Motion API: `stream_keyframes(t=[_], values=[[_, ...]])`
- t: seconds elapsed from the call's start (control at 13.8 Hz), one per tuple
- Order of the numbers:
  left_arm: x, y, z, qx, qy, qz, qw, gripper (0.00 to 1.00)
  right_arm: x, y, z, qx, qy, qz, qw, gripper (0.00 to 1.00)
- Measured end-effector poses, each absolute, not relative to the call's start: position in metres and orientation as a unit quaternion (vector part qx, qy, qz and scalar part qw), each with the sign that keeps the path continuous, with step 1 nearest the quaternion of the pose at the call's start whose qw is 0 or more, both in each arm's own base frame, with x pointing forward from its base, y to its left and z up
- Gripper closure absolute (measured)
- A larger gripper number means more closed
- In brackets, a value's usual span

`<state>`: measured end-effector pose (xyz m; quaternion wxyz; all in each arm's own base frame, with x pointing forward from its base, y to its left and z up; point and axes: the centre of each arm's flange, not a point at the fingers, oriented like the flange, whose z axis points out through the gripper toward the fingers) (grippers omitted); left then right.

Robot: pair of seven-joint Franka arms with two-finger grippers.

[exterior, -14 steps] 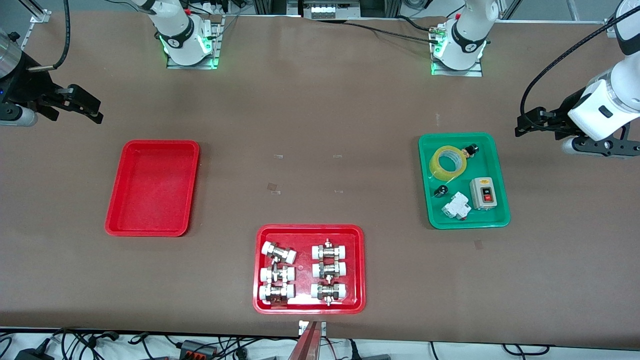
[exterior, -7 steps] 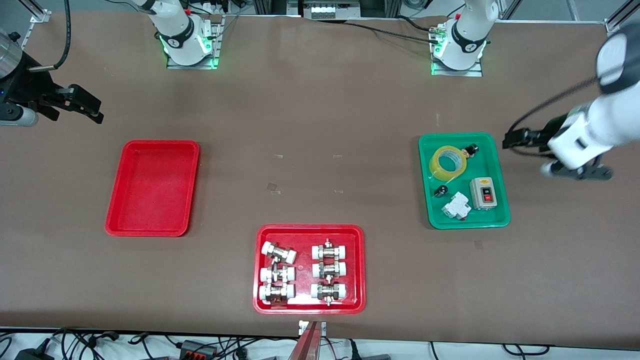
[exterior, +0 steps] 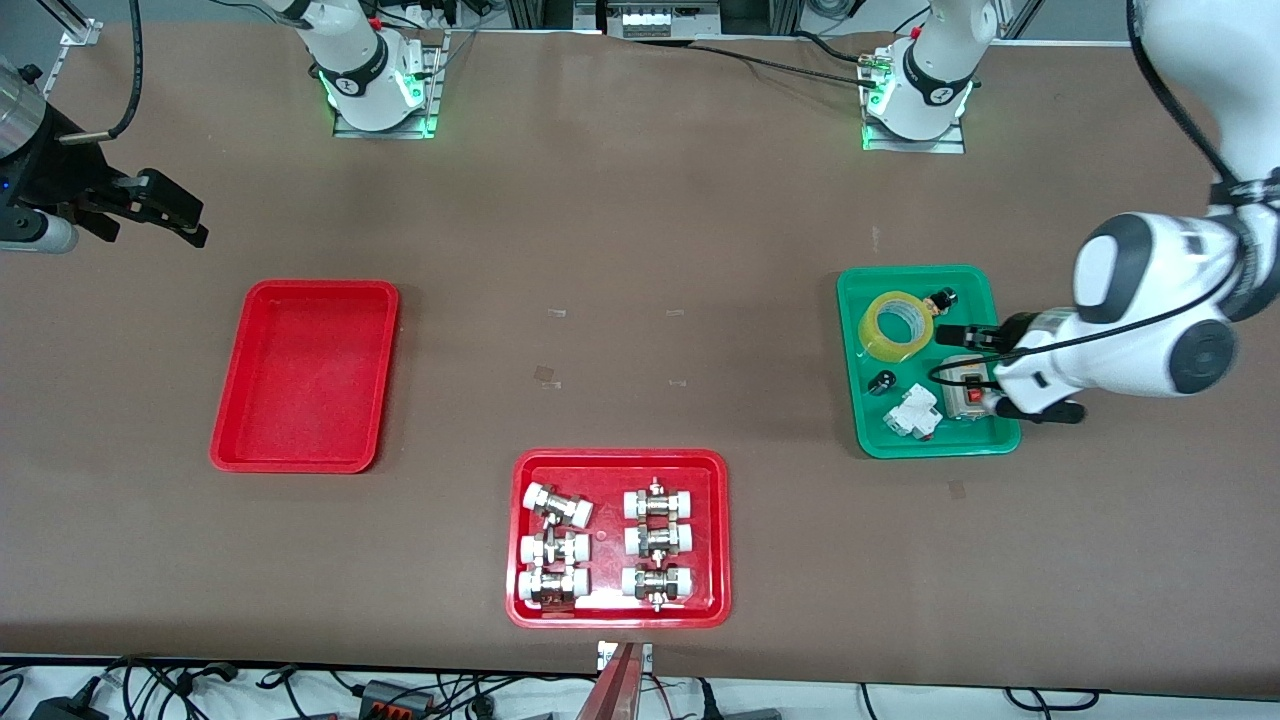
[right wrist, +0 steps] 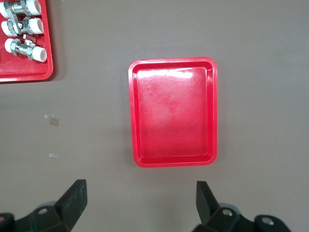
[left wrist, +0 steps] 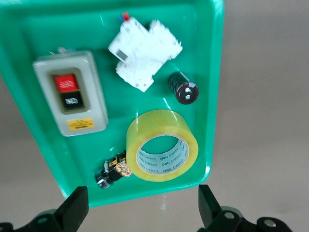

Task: Left arm passes tape to right arm into tray
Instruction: 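Reach the left gripper down over the yellow tape roll in the green tray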

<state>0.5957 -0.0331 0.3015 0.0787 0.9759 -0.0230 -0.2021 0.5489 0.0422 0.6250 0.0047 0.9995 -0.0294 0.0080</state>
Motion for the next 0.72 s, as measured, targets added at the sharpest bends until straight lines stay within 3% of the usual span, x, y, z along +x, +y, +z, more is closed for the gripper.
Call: stream_keyframes(t=[0.29, 0.72], values=[[0.557, -0.045, 0.236, 0.975, 0.004, -0.212, 0.069, 0.0, 0.549, 0.042, 0.624, 1.0, -0.029, 0.007, 0.005, 0.0], [0.536, -0.076, 0.217, 0.973, 0.008, -0.23, 0.014, 0.0, 0.549, 0.042, 0.624, 1.0, -0.029, 0.007, 0.005, 0.0]])
